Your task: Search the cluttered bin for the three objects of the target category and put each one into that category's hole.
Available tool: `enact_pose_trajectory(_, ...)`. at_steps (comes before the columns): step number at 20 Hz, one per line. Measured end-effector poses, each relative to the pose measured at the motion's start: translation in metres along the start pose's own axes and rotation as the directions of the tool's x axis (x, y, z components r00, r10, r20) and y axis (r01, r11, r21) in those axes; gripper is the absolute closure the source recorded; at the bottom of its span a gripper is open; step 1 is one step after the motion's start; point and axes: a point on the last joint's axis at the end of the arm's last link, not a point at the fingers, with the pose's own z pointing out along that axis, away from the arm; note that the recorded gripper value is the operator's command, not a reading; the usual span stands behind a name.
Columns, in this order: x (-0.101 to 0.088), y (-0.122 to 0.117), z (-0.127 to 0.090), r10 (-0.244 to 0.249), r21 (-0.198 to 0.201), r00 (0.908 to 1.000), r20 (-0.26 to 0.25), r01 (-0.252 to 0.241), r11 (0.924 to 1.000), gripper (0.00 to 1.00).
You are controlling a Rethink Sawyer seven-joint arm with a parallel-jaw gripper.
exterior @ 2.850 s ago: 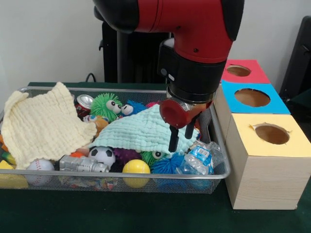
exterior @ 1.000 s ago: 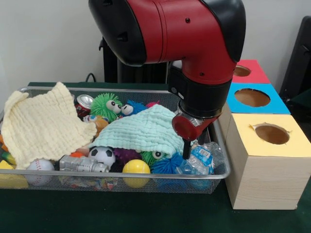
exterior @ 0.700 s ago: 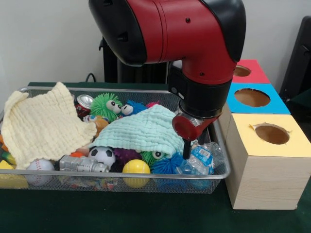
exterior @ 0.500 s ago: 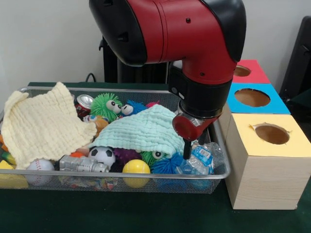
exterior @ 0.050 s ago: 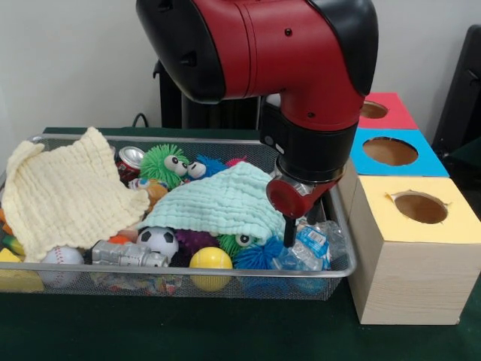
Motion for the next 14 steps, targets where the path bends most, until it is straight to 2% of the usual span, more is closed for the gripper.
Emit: enact_pose_trajectory(14,0.0000,0.0021,0.0007,-0.001,-0.006,0.9998,0.020,0.002,1.0000,0.00)
